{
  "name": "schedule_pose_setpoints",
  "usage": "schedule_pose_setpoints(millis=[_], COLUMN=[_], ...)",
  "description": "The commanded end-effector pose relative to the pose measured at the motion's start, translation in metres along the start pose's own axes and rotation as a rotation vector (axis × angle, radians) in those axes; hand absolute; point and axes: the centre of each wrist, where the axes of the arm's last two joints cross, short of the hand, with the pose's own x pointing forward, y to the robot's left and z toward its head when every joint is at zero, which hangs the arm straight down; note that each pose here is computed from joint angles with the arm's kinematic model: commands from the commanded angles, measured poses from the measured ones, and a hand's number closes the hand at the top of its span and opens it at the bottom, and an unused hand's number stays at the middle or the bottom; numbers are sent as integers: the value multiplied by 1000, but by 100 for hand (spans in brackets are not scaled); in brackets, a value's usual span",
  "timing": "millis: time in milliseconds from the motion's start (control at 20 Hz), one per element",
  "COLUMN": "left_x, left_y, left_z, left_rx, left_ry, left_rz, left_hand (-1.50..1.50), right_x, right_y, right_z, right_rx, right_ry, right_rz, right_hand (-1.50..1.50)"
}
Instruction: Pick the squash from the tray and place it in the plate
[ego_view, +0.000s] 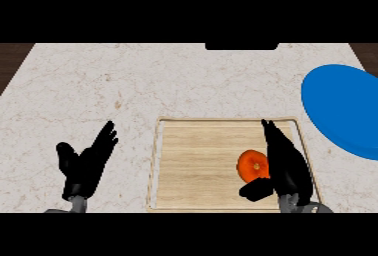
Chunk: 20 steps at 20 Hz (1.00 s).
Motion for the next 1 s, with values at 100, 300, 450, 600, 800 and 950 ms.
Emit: schedule_pose_setpoints(millis=[100,300,450,600,800,950], left_x=[-24,-2,1,-20,-8,0], left_y=[-4,-3,3,-2,-10,-8], left_z=[4,-13,0,-9,-3,-5], left_rx=[-8,0,-30,0,-49,-52], left_ry=[62,25,64,39,20,-10], left_rz=[6,11,-7,2,-13,-25], left_hand=[0,0,0,0,0,0], right_x=[-8,-3,-15,-4,17,14], right_y=[23,26,31,15,-26,-63], right_z=[0,-1,-9,-3,-83,-102], right_rx=[77,30,-6,-84,-288,-441], right_ry=[-58,-52,-64,-98,404,546], right_rz=[135,153,165,174,-46,-137], right_hand=[150,150,150,150,150,150])
